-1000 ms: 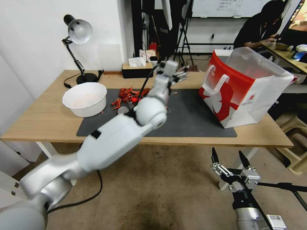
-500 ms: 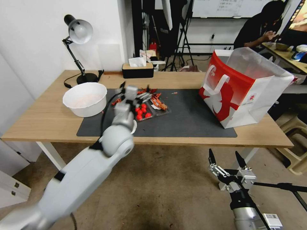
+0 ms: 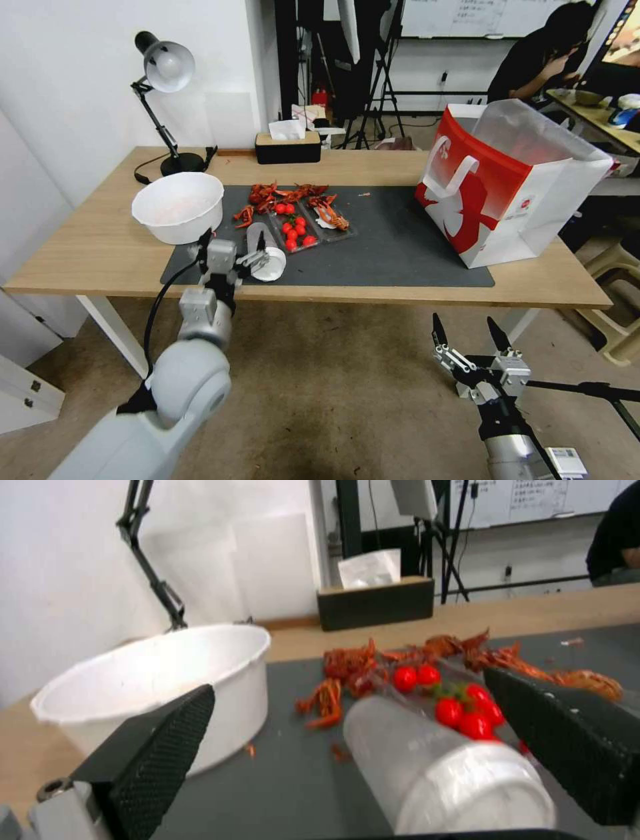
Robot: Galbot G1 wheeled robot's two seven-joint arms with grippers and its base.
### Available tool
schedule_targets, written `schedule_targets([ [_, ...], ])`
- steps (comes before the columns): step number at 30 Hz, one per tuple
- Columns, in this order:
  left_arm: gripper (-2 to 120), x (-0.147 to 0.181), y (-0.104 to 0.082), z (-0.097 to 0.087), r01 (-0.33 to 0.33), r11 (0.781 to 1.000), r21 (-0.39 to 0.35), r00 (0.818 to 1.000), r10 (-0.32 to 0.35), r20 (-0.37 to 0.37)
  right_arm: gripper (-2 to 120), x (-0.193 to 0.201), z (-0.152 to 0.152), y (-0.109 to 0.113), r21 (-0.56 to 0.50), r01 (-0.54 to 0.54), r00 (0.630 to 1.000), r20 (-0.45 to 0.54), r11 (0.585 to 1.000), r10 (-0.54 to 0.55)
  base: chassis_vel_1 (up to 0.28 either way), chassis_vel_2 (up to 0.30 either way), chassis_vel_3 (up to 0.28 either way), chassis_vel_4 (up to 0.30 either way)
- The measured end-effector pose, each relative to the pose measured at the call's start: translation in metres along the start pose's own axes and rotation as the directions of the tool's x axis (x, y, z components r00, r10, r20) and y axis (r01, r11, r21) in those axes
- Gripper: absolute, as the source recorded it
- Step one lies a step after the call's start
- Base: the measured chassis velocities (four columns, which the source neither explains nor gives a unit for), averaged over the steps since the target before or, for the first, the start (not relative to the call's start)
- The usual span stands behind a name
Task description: Pick up the trash from the table and place it into the takeout bag.
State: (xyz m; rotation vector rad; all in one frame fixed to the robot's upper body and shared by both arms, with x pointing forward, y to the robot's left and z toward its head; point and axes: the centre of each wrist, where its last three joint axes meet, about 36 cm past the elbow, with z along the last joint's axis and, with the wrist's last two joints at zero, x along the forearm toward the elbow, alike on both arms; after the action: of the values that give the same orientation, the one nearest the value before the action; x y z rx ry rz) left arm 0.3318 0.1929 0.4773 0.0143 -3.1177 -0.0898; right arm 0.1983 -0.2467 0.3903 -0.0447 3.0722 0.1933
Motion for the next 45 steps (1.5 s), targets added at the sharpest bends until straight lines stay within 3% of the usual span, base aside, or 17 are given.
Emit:
schedule_targets([
  [14,100,0.031,0.000,-0.004,0.017,0.998,0.053,0.999,-0.015,-0.041,100,-0.001,0.000,-0.001,0.001,0.010,1.000,-0.001,1.000,-0.010,0.000,0.000,0.000,0.000],
  [35,100,0.044,-0.006,0.004,0.005,0.995,0.095,0.997,0.003,-0.083,100,0.000,-0.002,0.000,-0.003,0.010,1.000,0.004,1.000,-0.010,0.000,0.000,0.000,0.000],
  [39,100,0.028,-0.010,0.015,-0.057,0.984,0.171,0.992,0.074,-0.097,100,0.001,-0.004,0.000,-0.003,0.004,1.000,0.006,1.000,-0.004,0.000,0.000,0.000,0.000],
  [45,100,-0.002,-0.016,0.032,-0.054,0.962,0.269,0.992,0.082,-0.097,100,0.005,-0.002,0.000,0.002,-0.005,1.000,0.000,1.000,0.005,0.000,0.000,0.000,0.000],
])
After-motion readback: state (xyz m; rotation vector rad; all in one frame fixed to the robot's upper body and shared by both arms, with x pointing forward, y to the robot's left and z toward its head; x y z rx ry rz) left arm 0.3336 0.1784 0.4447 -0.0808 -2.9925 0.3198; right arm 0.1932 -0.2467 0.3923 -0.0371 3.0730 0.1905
